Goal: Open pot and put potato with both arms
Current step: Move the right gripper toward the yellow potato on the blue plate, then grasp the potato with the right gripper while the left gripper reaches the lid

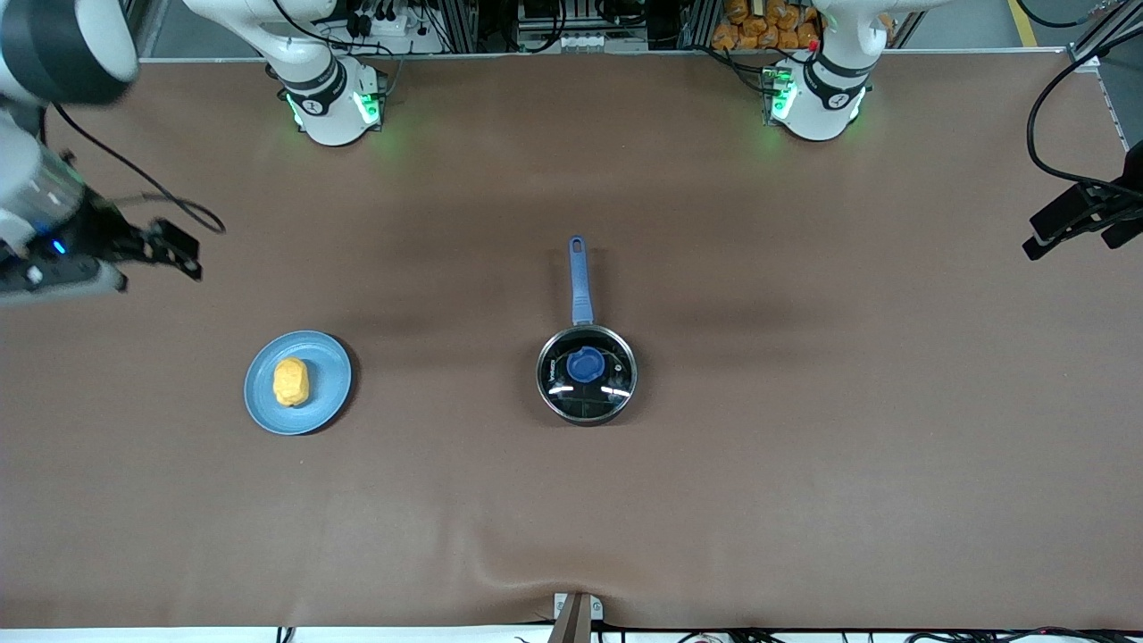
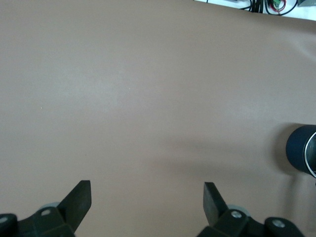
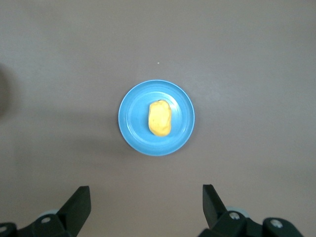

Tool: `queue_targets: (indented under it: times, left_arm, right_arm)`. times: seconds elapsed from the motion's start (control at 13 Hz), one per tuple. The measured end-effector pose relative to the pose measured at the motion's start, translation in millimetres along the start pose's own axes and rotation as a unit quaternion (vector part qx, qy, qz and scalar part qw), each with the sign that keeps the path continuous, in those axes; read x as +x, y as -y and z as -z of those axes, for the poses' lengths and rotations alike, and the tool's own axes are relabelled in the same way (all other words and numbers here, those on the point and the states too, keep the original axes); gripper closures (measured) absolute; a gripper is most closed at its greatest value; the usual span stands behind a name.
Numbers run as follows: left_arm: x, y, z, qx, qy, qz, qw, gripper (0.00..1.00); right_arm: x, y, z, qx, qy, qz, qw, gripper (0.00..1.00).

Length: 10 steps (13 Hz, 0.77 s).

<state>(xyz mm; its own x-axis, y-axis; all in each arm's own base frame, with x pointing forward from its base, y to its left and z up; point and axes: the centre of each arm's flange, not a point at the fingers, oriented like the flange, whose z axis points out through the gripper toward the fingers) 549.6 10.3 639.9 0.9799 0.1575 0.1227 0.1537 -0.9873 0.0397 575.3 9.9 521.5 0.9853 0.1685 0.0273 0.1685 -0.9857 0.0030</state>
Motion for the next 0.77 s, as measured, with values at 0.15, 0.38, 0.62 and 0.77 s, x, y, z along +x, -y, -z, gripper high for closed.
queue_targets:
  times: [0.15, 0.38, 0.62, 0.77]
  left_arm:
    - [1, -1, -3, 0.002, 0.017, -0.002, 1.000, 0.00]
    - [5, -2, 7, -0.012, 0.017, 0.001, 1.000, 0.00]
    - [7, -3, 6, -0.017, 0.017, 0.002, 1.000, 0.00]
    - [8, -4, 2, -0.017, 0.020, 0.002, 1.000, 0.00]
  right_arm:
    - [22, -4, -56, 0.005, 0.015, 0.003, 1.000, 0.00]
    - [44, -7, -138, 0.012, 0.039, 0.009, 0.999, 0.00]
    - [53, -9, -209, 0.018, 0.060, 0.009, 0.998, 0.00]
    - [55, -9, -249, 0.021, 0.070, 0.009, 0.997, 0.00]
